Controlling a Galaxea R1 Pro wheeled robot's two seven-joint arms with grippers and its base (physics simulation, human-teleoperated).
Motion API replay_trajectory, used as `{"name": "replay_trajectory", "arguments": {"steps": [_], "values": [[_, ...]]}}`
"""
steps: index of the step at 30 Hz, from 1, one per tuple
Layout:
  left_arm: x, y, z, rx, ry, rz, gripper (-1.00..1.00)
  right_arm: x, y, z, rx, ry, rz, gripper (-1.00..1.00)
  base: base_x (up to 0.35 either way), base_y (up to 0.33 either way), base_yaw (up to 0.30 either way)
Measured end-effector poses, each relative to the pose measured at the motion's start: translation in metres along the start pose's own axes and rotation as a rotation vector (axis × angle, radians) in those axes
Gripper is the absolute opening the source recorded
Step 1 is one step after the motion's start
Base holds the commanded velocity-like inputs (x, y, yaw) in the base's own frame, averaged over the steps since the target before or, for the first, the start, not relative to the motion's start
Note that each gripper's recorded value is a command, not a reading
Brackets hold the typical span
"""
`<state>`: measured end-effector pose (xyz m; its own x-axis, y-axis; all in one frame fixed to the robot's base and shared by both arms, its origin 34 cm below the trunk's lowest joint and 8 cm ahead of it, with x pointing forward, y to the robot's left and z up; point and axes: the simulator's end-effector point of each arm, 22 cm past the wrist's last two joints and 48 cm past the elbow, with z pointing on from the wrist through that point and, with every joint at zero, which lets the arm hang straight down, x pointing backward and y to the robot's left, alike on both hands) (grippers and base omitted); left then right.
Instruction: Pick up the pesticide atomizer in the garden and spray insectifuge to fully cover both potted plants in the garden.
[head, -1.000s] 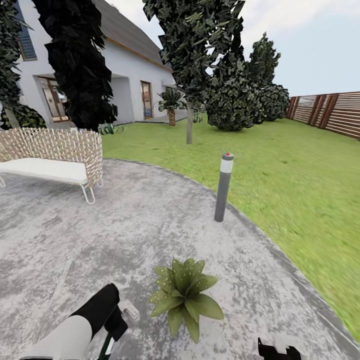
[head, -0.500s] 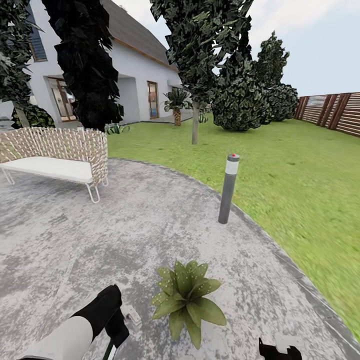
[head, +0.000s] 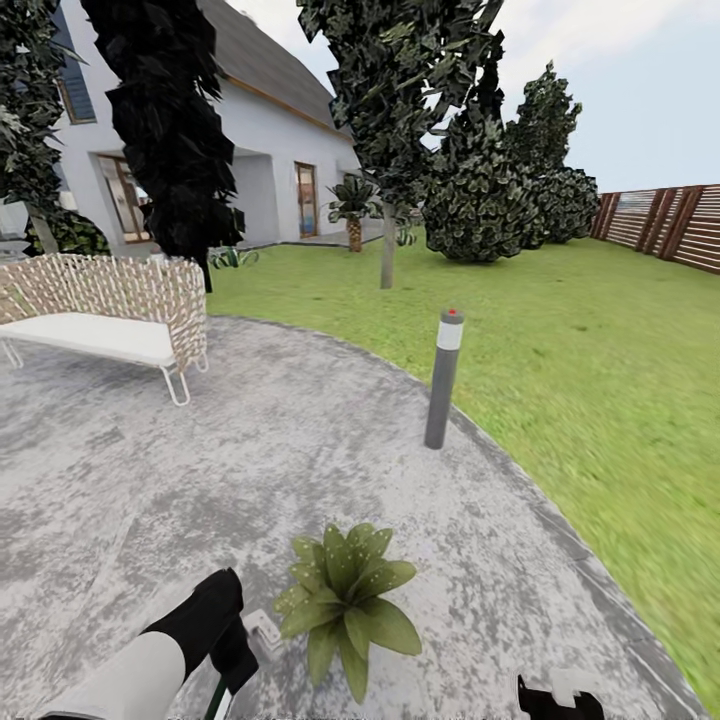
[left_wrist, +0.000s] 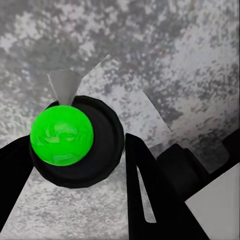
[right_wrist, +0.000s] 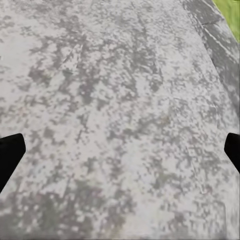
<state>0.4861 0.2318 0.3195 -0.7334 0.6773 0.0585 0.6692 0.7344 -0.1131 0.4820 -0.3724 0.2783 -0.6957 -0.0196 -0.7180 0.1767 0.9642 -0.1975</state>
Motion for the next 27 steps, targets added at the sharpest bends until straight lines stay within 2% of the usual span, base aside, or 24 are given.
{"name": "replay_trajectory", "arguments": {"steps": [2, 5, 9, 15, 22, 27], "values": [[0.003, 0.001, 0.001, 0.002, 0.004, -0.003, -1.0, 0.0, 0.0, 0.0, -0.001, 0.001, 0.0, 1.0, -0.008, -0.008, 0.236], [0.003, -0.011, -0.006, 0.089, 0.001, -0.006, -1.0, 0.0, 0.001, 0.0, -0.001, 0.001, 0.001, 1.0, -0.001, -0.001, 0.271], [0.016, -0.004, -0.008, 0.062, 0.06, 0.034, -1.0, 0.0, 0.001, 0.0, -0.001, 0.001, 0.001, 1.0, 0.0, 0.0, 0.275], [0.01, -0.01, -0.008, 0.071, 0.054, 0.043, -1.0, 0.0, 0.001, 0.0, -0.001, 0.001, 0.001, 1.0, 0.01, -0.031, 0.098], [0.009, -0.011, -0.008, 0.068, 0.055, 0.049, -1.0, 0.0, 0.001, 0.0, -0.001, 0.001, 0.001, 1.0, 0.087, -0.247, 0.017], [0.01, -0.01, -0.008, 0.066, 0.058, 0.048, -1.0, 0.0, 0.001, 0.0, -0.001, 0.001, 0.001, 1.0, 0.091, -0.261, 0.245]]}}
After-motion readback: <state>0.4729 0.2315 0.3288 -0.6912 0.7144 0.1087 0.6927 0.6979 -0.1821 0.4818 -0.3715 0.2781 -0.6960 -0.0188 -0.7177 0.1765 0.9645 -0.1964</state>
